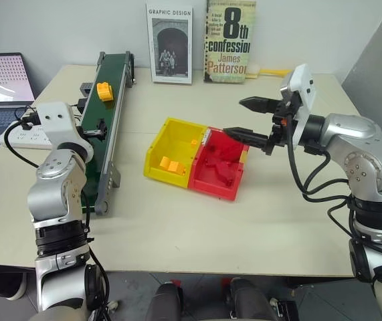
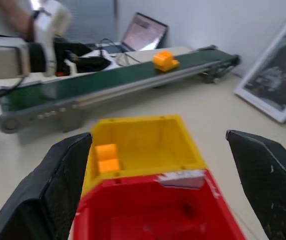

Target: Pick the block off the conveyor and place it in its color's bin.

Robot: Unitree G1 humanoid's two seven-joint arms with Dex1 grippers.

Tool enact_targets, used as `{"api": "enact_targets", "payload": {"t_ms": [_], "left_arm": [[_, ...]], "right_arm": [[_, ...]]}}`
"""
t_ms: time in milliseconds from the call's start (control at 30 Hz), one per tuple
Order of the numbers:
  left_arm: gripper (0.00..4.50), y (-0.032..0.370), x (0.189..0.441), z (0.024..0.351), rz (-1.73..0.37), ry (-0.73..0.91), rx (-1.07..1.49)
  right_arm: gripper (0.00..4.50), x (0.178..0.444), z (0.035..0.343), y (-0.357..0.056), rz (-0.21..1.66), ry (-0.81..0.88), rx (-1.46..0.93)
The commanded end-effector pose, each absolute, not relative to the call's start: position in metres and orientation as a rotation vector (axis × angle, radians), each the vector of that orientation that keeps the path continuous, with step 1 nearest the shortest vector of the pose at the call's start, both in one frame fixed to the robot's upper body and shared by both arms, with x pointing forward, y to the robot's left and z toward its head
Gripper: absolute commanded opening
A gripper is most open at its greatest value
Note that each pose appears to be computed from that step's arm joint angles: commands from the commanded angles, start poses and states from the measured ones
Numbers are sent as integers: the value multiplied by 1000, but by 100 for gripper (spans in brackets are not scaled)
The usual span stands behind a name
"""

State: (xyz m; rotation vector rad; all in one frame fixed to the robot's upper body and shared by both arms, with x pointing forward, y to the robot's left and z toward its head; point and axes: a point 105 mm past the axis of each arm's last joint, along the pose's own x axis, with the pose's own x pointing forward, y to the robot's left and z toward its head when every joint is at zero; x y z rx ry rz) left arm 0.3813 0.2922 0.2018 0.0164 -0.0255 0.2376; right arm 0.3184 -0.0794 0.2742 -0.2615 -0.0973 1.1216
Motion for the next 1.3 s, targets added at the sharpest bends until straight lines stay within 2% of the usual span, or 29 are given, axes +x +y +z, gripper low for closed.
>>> {"api": "enact_targets", "payload": {"t_ms": [33,700,833,900,1100,1200,1300], "left_arm": [[448,296,383,220,271,-87,18],[448,296,397,207,274,-39,-25],[383,295,397,205,268,-35,-53],[326,295,396,204,268,-33,-57],[202,295,391,200,275,-7,-96],[159,297,388,199,281,2,-104],[154,298,386,199,282,2,-108]], "right_arm": [[450,305,287,-72,1183,-142,-286],[450,294,285,-72,1204,-116,-280],[450,294,284,-73,1200,-109,-279],[450,295,284,-73,1197,-109,-279],[450,297,286,-74,1195,-111,-277],[450,298,287,-74,1196,-114,-278],[450,299,288,-74,1195,-120,-279]]}}
